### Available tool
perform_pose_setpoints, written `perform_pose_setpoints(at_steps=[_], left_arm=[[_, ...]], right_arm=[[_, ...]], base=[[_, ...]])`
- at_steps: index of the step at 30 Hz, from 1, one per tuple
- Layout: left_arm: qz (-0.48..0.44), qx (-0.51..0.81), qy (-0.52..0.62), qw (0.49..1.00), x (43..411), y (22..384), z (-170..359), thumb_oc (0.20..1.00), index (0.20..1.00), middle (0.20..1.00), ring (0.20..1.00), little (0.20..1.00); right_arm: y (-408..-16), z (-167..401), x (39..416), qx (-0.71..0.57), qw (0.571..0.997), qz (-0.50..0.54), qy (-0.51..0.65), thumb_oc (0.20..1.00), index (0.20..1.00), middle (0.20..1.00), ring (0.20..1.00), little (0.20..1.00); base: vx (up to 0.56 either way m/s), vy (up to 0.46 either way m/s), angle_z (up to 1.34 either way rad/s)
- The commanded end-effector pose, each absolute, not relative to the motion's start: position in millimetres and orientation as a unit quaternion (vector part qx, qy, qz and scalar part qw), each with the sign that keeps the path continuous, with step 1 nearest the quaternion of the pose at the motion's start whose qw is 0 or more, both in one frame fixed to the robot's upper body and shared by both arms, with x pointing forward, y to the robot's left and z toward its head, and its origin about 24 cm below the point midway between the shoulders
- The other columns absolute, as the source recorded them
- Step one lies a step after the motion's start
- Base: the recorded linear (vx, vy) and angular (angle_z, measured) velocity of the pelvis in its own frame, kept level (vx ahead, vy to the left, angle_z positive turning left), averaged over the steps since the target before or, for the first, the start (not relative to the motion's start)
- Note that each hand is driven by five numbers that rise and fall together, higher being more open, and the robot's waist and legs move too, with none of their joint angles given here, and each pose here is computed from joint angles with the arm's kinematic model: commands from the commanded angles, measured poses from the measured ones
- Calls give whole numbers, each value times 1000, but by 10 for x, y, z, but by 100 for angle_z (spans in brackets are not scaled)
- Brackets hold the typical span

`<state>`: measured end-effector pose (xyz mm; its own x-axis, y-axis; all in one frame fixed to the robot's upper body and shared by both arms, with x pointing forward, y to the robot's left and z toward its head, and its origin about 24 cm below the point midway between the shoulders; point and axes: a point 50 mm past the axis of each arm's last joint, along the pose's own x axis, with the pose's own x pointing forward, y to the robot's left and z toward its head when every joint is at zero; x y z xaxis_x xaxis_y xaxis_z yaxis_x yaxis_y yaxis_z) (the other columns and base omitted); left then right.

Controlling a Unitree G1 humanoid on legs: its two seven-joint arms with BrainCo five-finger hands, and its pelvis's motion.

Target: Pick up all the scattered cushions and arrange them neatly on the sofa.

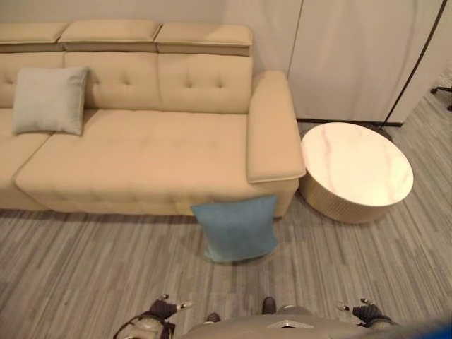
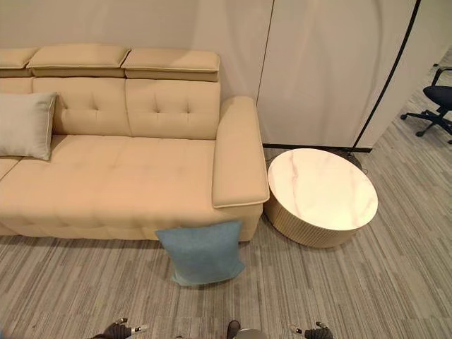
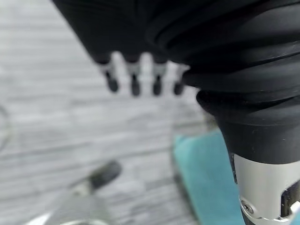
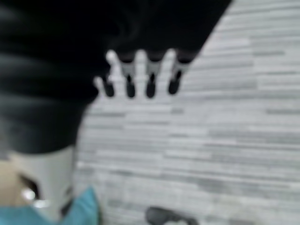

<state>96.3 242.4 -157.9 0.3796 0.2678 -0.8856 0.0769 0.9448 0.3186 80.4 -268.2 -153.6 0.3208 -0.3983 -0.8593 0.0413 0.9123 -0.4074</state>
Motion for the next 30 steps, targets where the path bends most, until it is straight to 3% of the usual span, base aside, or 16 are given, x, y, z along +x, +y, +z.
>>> perform_pose_setpoints(at_steps=[1, 9, 20, 30], left_arm=[[82, 178, 539, 819, 1050, 2575, -1517, 1000, 1000, 1000, 1000, 1000], [83, 178, 497, 845, 1343, 2601, -1411, 1000, 1000, 1000, 1000, 1000], [77, 192, 537, 818, 1085, 2639, -1489, 1000, 1000, 1000, 1000, 1000], [93, 202, 522, 824, 1181, 2757, -1418, 1000, 1000, 1000, 1000, 1000]], right_arm=[[-2786, -1473, 955, -183, 802, -146, 549, 1000, 1000, 1000, 1000, 1000], [-2821, -1409, 1118, -202, 816, -136, 524, 1000, 1000, 1000, 1000, 1000], [-2716, -1405, 1223, -229, 824, -94, 510, 1000, 1000, 1000, 1000, 1000], [-2567, -1325, 1526, -240, 850, -60, 466, 1000, 1000, 1000, 1000, 1000]], base=[[-4, -34, 4], [-70, -85, 23], [157, 98, 12], [143, 116, -49]])
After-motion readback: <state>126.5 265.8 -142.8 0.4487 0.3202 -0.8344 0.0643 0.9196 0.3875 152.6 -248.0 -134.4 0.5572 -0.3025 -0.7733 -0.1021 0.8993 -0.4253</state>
